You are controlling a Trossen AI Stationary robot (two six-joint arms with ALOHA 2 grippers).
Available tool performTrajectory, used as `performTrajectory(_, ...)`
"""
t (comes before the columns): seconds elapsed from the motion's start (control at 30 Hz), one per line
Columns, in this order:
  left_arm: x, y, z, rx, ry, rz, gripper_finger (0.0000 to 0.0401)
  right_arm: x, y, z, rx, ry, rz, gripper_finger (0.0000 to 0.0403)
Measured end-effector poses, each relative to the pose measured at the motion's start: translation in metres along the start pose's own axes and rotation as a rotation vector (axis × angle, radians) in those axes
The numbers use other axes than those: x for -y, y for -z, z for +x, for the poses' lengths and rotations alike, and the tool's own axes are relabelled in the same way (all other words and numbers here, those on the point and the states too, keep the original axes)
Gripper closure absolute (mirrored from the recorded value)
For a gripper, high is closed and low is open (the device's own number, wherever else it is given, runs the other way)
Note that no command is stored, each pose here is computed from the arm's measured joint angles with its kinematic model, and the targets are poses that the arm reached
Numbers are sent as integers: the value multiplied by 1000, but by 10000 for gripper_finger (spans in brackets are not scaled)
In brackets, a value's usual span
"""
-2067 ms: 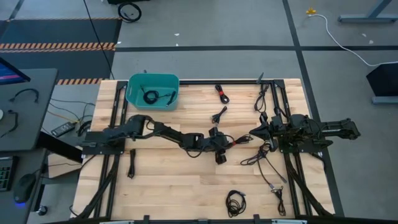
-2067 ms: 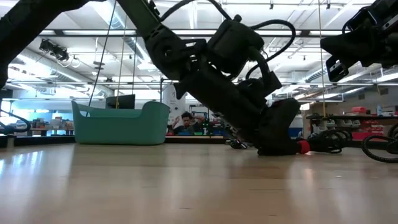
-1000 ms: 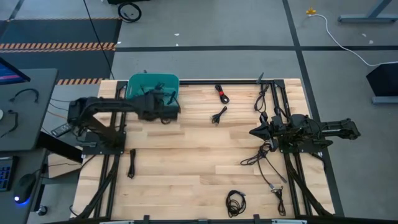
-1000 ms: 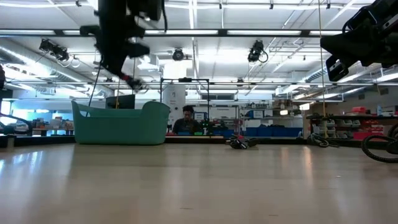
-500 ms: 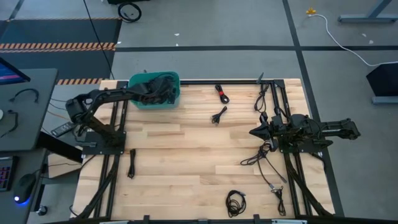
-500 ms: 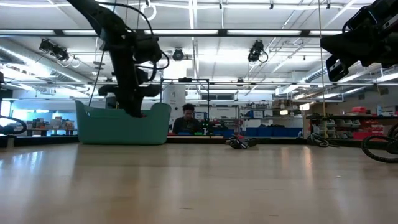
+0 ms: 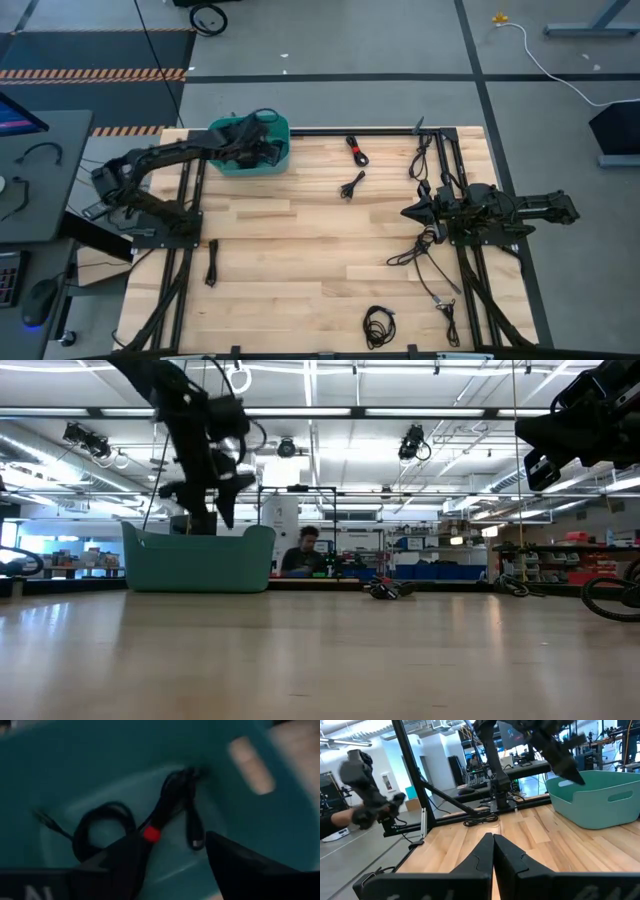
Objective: Pick and place USB-C Cables
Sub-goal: Put the black charger cable into the blue bin
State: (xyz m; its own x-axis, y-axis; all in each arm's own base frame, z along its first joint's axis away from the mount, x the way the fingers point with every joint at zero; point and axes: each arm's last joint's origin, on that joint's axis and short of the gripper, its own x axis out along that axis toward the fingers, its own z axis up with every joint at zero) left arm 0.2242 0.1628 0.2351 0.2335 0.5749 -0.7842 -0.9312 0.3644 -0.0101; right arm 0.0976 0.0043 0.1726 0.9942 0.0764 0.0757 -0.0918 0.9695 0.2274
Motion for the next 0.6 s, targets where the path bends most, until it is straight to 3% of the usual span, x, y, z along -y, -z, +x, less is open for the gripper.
performTrajectory(0.1,13,6,-33,108,41,60,152,0,0,0,0,0,0,390)
performTrajectory(0.2,37,31,-59,236,82,139,154,0,0,0,0,0,0,390)
performTrajectory(0.3,64,69,-73,372,152,206,164,0,0,0,0,0,0,390)
performTrajectory(0.43,94,125,-85,542,353,215,179,0,0,0,0,0,0,390)
performTrajectory(0.6,113,186,-89,701,530,394,196,0,0,0,1,1,0,390)
